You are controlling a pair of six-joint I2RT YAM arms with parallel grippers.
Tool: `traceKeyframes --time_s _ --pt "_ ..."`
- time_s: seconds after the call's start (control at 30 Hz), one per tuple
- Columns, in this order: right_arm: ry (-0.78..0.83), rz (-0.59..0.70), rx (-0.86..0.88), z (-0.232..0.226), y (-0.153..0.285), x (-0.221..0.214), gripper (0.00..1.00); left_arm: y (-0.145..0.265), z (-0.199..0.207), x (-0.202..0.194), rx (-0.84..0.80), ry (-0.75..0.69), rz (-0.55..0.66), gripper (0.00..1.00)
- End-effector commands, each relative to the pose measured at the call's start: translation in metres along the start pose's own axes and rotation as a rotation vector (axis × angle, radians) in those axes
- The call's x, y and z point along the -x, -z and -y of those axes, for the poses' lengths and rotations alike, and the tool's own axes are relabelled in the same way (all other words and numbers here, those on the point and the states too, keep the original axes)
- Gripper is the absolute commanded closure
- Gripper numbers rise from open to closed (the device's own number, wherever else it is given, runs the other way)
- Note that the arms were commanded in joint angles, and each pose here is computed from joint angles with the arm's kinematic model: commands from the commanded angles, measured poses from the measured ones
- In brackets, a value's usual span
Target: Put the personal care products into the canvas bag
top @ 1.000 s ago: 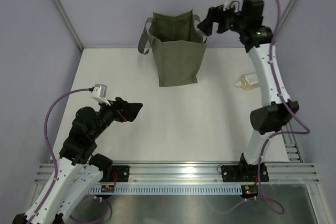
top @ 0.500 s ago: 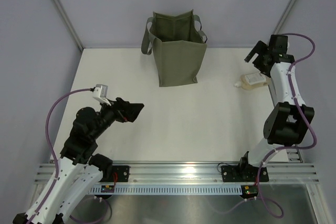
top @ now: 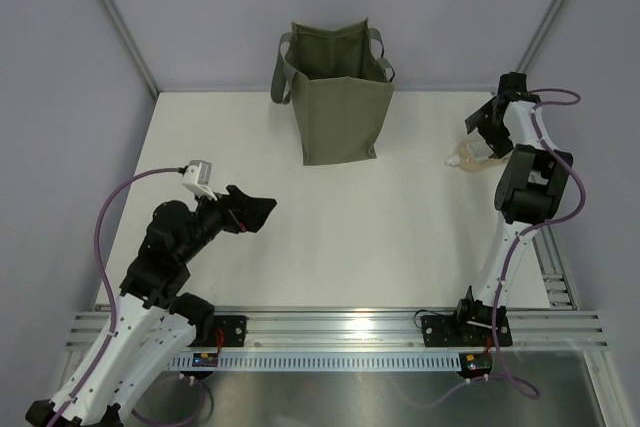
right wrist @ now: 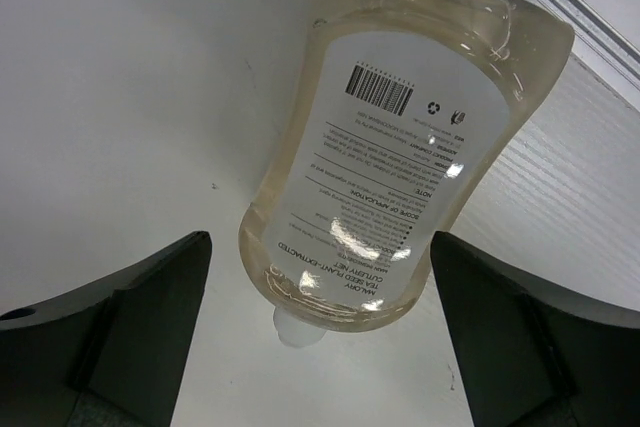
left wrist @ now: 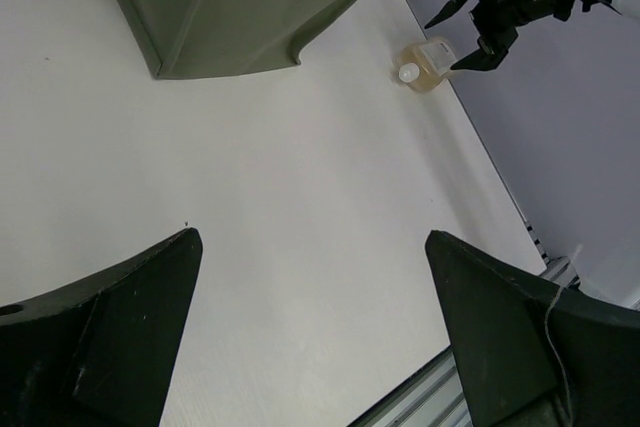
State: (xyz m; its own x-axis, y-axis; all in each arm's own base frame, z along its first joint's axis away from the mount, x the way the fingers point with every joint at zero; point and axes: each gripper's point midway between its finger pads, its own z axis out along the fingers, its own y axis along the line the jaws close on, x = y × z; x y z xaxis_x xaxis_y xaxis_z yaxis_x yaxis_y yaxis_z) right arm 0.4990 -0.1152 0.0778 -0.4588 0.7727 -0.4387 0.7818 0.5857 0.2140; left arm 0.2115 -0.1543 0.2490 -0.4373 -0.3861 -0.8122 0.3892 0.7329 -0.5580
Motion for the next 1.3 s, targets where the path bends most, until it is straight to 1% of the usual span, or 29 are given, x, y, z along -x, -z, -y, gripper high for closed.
traceKeyframes --time_s 0.0,0.17,0.37,0.53,0.67,0.83,1.07,1.13,1.17,1.2,1.23,1.27 --pt "-0.061 0.026 -0.044 0.000 0.001 0.012 0.00 -0.007 -0.001 0.008 0.001 -0.032 0.028 0.01" --pt "-0.062 0.005 -0.109 0.013 -0.017 0.003 0.01 -0.013 -0.002 0.008 0.003 -0.044 0.015 0.01" --pt "-0.063 -0.030 -0.146 0.017 -0.035 -0.005 0.00 -0.016 0.000 0.007 -0.007 -0.038 0.003 0.01" --pt "-0.073 -0.063 -0.154 0.025 -0.034 -0.009 0.01 -0.014 0.001 0.008 -0.007 -0.030 0.010 0.01" --pt "-0.081 -0.082 -0.134 0.021 -0.035 -0.007 0.00 -0.014 0.002 0.010 -0.012 -0.021 0.018 0.01" --pt "-0.100 -0.102 -0.140 0.022 -0.036 -0.007 0.01 -0.004 0.009 0.018 -0.013 -0.010 0.027 0.01" --pt "-0.064 -0.151 -0.103 0.014 -0.037 -0.012 0.01 0.008 0.012 0.023 -0.014 0.020 0.066 0.01" --pt "-0.043 -0.176 -0.095 0.013 -0.037 -0.015 0.08 0.011 0.012 0.024 -0.010 0.029 0.074 0.01" --pt "-0.030 -0.183 -0.089 0.013 -0.036 -0.016 0.15 0.012 0.012 0.024 -0.010 0.030 0.074 0.01" --pt "-0.031 -0.178 -0.072 0.011 -0.034 -0.013 0.25 0.012 0.012 0.024 -0.010 0.032 0.076 0.01" --pt "-0.025 -0.201 -0.054 0.012 -0.034 -0.018 0.36 0.012 0.012 0.024 -0.010 0.035 0.076 0.01" --pt "0.011 -0.213 -0.029 0.011 -0.033 -0.020 0.55 0.013 0.012 0.024 -0.010 0.034 0.073 0.01"
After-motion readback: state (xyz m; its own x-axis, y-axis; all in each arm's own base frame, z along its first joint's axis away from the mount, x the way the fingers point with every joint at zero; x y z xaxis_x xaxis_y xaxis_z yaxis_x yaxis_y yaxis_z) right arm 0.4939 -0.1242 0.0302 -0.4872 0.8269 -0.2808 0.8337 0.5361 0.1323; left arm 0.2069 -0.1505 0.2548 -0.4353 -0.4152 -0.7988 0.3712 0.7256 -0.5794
